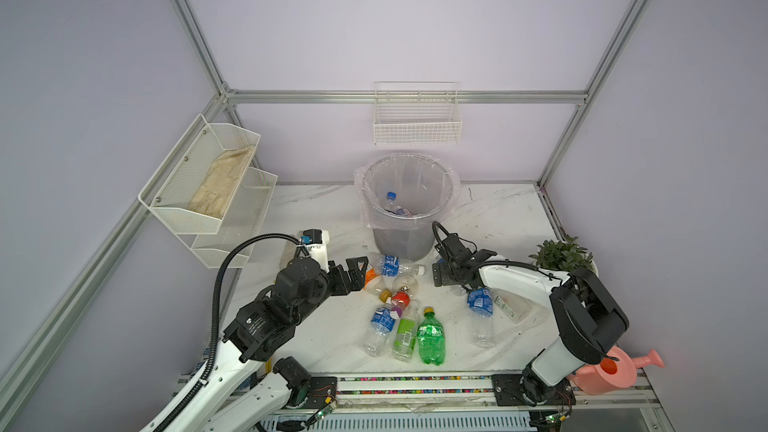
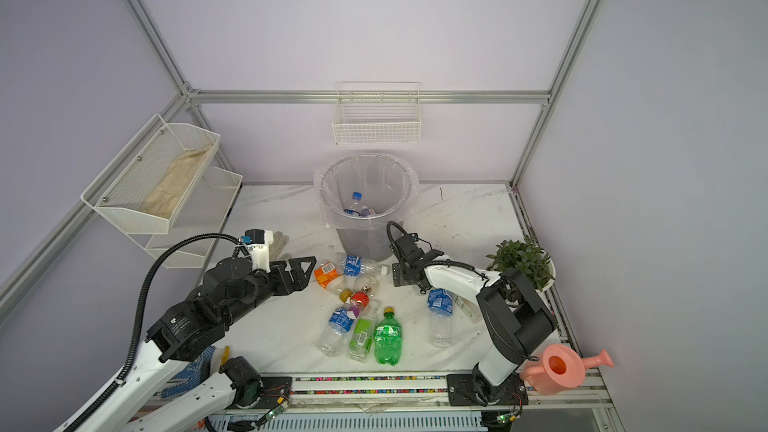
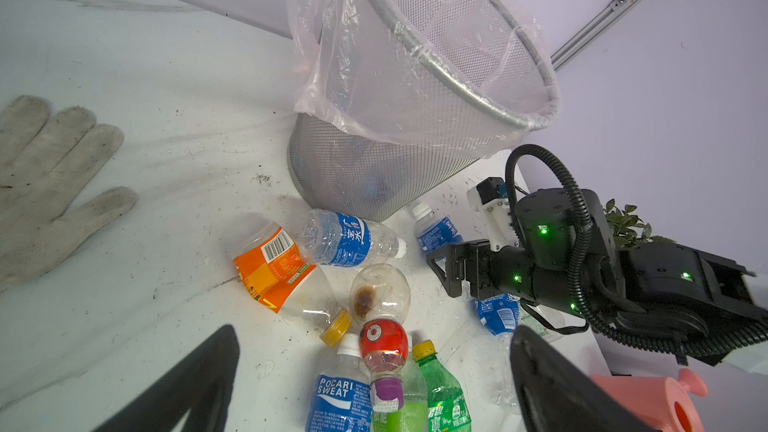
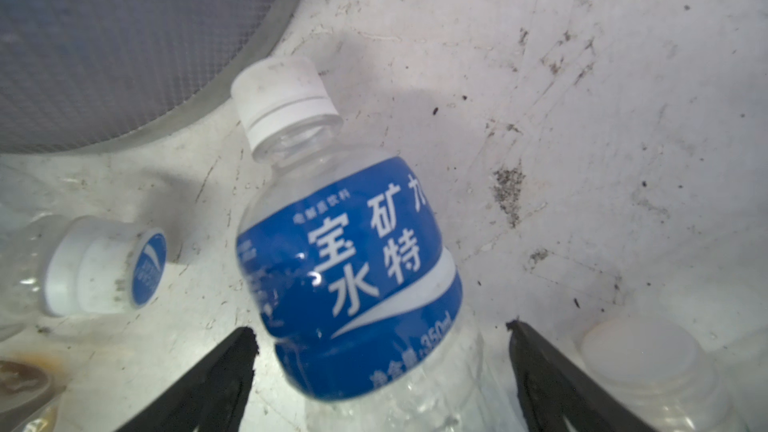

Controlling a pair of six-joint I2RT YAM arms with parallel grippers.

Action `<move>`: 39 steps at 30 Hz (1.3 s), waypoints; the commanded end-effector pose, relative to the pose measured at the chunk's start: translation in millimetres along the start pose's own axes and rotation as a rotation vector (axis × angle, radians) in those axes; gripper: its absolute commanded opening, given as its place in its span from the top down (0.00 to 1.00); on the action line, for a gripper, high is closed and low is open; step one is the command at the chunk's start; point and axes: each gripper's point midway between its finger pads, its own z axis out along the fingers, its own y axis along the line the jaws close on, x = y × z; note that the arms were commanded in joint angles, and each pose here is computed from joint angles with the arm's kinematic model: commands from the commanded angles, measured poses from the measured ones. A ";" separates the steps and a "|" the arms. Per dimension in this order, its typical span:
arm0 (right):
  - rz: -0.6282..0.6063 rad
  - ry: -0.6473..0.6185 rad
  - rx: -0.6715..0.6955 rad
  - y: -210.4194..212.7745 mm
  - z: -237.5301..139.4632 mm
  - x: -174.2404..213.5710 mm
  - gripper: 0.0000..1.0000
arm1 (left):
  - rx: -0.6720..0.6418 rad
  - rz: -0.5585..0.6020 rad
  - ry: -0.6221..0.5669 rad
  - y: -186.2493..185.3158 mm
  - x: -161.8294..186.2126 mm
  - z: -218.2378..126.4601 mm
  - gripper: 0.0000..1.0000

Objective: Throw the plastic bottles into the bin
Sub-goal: 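Lower the right gripper onto the white-capped blue-labelled water bottle and close it, then lift the blue-labelled bottle with the right gripper and carry it over the bin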

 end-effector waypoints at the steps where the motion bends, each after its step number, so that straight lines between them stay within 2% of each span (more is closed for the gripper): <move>1: -0.001 -0.010 0.001 0.3 1.7 -6.1 0.05 | -0.014 -0.010 0.011 6.4 9.5 4.9 0.00; 7: 0.008 0.007 -0.060 9.0 2.6 0.8 0.11 | -0.023 -0.006 0.012 7.3 9.5 6.5 0.00; 15: 0.026 0.034 -0.042 3.2 6.2 12.3 0.26 | -0.023 0.000 0.017 6.5 9.5 7.8 0.00; 17: 0.032 0.039 -0.040 2.3 6.0 13.8 0.34 | -0.022 0.000 0.016 6.0 9.2 7.5 0.00; 20: 0.045 0.039 -0.046 2.0 2.1 14.4 0.53 | -0.020 0.000 0.015 5.6 8.7 7.1 0.00; 24: 0.063 0.018 -0.061 1.0 -10.0 9.3 0.66 | -0.021 0.000 0.012 5.5 7.9 6.7 0.00; 36: 0.111 -0.106 -0.135 -2.1 -62.7 -17.5 0.68 | -0.019 -0.009 0.022 5.7 10.8 7.9 0.00; 39: 0.123 -0.180 -0.156 -5.9 -87.2 -32.3 0.68 | -0.019 -0.011 0.024 6.3 12.2 8.2 0.00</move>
